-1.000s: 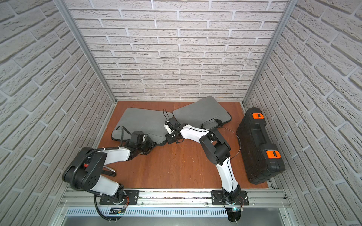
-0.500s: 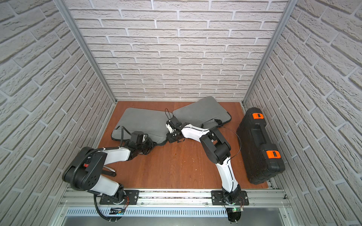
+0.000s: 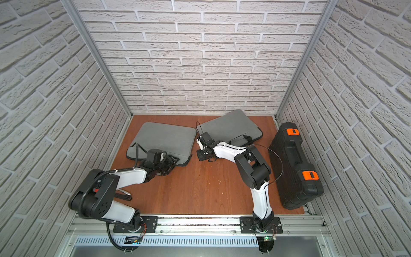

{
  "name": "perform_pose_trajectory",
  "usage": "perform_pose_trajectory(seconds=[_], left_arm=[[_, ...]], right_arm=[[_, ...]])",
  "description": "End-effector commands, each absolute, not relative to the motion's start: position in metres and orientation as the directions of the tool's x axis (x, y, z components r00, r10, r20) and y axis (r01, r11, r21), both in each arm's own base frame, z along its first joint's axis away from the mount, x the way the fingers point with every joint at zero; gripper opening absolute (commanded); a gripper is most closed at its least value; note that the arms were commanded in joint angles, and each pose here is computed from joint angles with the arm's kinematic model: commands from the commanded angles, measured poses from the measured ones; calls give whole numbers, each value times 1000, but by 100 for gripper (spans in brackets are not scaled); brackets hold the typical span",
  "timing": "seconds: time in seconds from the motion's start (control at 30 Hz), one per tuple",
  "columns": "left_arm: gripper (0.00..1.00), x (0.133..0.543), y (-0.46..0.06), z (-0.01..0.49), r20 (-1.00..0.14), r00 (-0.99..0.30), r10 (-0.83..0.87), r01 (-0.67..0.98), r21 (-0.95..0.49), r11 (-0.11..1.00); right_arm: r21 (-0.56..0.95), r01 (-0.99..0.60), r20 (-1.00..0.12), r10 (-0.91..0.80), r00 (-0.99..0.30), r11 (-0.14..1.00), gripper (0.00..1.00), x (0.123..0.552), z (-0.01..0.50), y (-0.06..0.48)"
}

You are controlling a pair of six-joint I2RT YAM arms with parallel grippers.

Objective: Open the zippered laptop bag and take out the laptop
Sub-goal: Unzip the zipper on the zippered laptop bag, then open the bag flap on the zippered laptop bag.

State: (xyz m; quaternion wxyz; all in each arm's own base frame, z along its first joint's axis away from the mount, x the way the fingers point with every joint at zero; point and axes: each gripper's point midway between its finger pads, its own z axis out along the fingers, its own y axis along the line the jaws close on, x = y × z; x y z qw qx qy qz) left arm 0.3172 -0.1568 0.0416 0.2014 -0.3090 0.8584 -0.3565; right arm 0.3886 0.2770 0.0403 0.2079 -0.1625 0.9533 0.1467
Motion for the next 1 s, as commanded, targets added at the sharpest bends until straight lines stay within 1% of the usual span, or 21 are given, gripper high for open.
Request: perform_pose_trajectory(seconds=[0.0,0.1,0.17,0.23,0.33,0.47,0.63,0.7,0.87,0.97], left_arm=[[73,313,-142,50,-161,-717,-678,-396,-706,587],[82,307,-125,63,-208,-703,-680,-398,-678,618],[88,302,-105,71,-258,-680,-687,-416,-636,650],[91,294,-82,75,-295,-652,-699,-450,-591,669],[93,283,-52,80,-322,-600,-732,-497,-567,657],[92,273,-24,79,-317,-539,-780,-541,-580,609],[92,270,1,71,-316,-501,-806,-578,-571,583],[90,274,9,68,-313,-484,-817,-580,-585,568],[84,299,24,65,-327,-438,-837,-545,-644,537],[82,308,29,57,-315,-439,-842,-554,-643,529]], right_arm=[[215,-413,-538,-245,-806,885,32,392,78,287],[222,-410,-537,-240,-808,885,35,386,81,291],[240,-405,-534,-228,-814,882,36,382,82,294],[259,-398,-526,-217,-823,880,37,379,83,299],[261,-399,-504,-229,-833,879,37,373,80,304],[242,-423,-495,-264,-828,873,36,366,75,313],[213,-461,-490,-314,-813,862,34,359,75,326],[205,-474,-494,-328,-805,856,39,356,77,331],[204,-487,-503,-336,-797,849,39,354,80,339],[212,-485,-507,-329,-797,848,40,353,82,341]])
